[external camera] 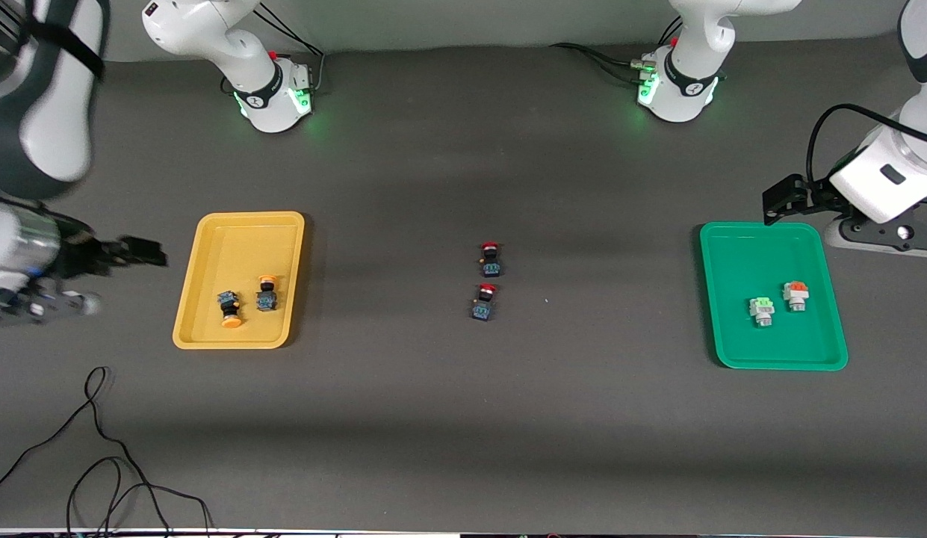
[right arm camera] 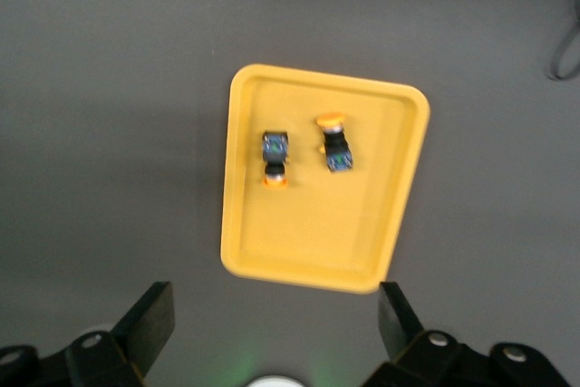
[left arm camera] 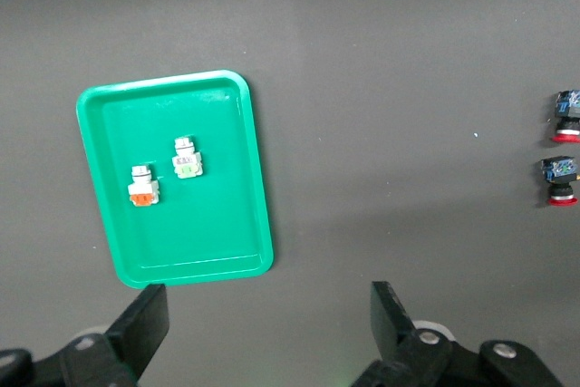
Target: Place green and yellow buttons in trays
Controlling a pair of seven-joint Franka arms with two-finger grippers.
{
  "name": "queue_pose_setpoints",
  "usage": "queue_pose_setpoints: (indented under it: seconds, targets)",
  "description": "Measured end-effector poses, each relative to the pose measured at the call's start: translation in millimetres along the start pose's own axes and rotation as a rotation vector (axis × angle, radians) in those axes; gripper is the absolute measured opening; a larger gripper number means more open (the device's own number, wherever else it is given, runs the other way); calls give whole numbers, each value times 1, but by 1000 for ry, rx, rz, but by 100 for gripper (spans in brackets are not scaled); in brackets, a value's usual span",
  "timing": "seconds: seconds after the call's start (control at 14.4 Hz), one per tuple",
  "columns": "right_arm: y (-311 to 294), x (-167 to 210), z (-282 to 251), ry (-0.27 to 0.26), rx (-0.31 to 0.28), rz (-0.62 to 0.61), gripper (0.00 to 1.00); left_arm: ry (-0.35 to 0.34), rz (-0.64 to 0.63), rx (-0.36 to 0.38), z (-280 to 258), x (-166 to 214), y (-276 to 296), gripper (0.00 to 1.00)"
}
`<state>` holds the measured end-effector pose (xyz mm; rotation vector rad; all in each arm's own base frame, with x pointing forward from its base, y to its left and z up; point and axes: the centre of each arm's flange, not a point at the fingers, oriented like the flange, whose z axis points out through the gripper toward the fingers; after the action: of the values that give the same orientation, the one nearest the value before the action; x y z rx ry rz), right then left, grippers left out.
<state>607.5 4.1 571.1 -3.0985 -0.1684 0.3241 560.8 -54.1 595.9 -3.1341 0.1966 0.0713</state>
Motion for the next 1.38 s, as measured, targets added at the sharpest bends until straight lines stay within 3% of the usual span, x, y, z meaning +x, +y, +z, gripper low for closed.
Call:
queue_pose_setpoints:
  seconds: [0.28,1.38]
  targets:
    - [35,-42,-69,4,-2,69,100,0,-35,-8,0,-1,-18,100]
    - [49,-34,-56,-30,10,85,100,-32,-55,-2,3,-5,-27,100]
